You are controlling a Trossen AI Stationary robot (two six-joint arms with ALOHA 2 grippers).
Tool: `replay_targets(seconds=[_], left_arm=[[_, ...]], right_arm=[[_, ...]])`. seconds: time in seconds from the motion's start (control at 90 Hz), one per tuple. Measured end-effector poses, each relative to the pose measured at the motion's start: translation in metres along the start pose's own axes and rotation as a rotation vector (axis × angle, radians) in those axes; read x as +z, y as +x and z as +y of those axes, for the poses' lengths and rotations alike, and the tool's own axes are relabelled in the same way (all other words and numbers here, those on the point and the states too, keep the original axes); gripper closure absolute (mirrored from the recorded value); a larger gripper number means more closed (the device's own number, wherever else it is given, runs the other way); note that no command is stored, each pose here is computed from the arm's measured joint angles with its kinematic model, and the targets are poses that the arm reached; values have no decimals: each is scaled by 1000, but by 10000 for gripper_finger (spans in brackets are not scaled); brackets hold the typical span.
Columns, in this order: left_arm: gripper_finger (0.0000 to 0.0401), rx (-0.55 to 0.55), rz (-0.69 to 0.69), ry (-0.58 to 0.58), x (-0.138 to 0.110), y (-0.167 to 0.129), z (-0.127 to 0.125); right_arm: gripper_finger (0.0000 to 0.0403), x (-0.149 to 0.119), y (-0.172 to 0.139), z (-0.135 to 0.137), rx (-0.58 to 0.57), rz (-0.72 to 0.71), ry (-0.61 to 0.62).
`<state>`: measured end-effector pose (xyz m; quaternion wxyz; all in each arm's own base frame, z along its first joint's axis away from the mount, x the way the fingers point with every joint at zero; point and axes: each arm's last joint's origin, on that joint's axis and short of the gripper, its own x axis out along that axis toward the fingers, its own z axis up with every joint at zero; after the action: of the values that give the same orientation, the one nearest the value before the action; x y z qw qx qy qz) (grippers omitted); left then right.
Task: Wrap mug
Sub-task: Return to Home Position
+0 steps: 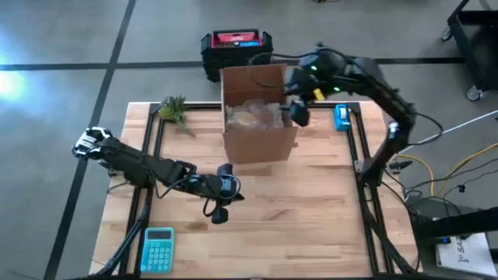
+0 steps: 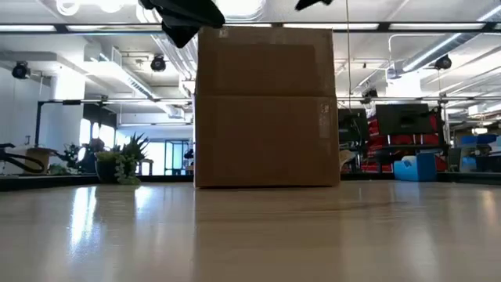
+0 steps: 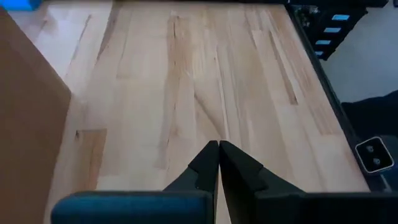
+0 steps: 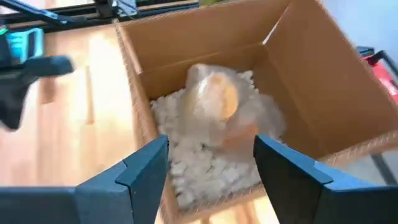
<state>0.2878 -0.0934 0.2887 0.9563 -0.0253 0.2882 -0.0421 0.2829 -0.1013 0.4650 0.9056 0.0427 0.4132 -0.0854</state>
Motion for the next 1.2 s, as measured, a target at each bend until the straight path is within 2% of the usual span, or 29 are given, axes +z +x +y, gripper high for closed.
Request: replay_targets(seconds=[0.211, 0.356, 0.444, 0.767, 0.911, 1.1, 1.2], left_arm=[[401, 34, -118, 18, 5, -43, 9], [401, 86, -187, -4, -16, -69, 20], [401, 82, -253, -38, -36, -79, 27], [401, 88, -455, -141, -105, -79, 52], [401, 108, -507, -179, -121, -80, 62], [401, 85, -494, -225, -133, -78, 68], [401, 92, -493, -224, -135, -77, 69]], right_arm=[[221, -49, -13, 35, 62, -6, -4], [242, -90, 1, 55, 120, -115, 1], [254, -118, 15, 63, 154, -184, 10], [313, -210, 83, 71, 233, -374, 90], [348, -246, 107, 70, 258, -453, 139], [394, -288, 126, 67, 292, -533, 208], [400, -302, 129, 66, 305, -595, 208]])
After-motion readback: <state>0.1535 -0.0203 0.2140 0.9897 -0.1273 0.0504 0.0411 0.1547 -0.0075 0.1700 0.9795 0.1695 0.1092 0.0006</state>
